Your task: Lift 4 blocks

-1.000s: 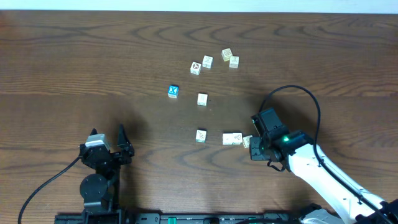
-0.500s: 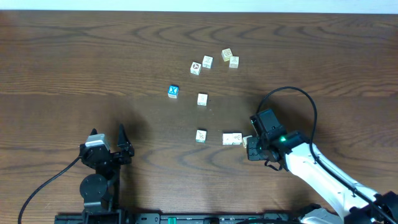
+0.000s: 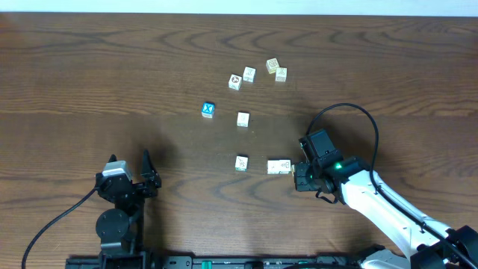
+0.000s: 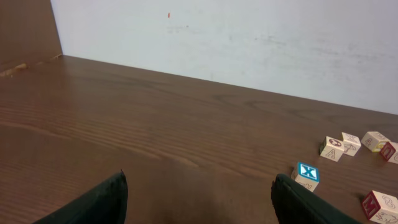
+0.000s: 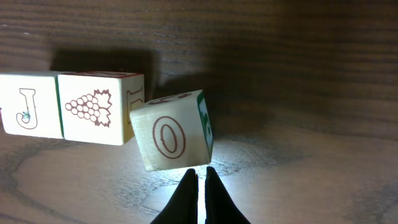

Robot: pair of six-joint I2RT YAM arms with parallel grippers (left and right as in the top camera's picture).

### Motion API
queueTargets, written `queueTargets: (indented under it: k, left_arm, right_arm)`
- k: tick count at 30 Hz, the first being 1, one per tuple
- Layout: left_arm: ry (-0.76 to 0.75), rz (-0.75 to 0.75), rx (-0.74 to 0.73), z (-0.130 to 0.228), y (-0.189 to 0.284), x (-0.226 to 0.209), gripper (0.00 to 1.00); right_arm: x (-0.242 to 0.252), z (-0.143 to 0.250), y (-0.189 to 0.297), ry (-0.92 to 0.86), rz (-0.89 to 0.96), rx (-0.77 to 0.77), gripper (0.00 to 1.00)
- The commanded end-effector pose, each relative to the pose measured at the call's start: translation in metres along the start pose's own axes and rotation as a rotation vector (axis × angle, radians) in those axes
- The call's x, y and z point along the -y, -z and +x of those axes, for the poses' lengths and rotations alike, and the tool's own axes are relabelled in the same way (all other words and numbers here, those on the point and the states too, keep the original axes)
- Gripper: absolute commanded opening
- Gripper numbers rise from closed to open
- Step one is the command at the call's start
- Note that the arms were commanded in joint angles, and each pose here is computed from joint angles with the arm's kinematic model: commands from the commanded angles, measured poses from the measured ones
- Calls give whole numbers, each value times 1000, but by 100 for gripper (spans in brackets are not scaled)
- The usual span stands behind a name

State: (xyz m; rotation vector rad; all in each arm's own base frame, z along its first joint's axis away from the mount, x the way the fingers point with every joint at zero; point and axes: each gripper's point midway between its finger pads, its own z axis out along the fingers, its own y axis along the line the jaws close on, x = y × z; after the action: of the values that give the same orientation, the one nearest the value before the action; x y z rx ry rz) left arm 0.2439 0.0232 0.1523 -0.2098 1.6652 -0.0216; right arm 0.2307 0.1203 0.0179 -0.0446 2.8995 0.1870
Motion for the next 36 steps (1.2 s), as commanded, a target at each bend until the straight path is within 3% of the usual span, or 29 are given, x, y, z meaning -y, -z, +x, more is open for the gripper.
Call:
queueTargets:
  k: [1, 36]
  left_arm:
    - [2, -25, -54, 17, -1, -6, 75]
    - [2, -25, -54, 17, -1, -6, 74]
  right_arm:
    - [-5, 2, -2, -4, -21, -8, 4]
    - [-25, -8, -1, 20, -70, 50, 1]
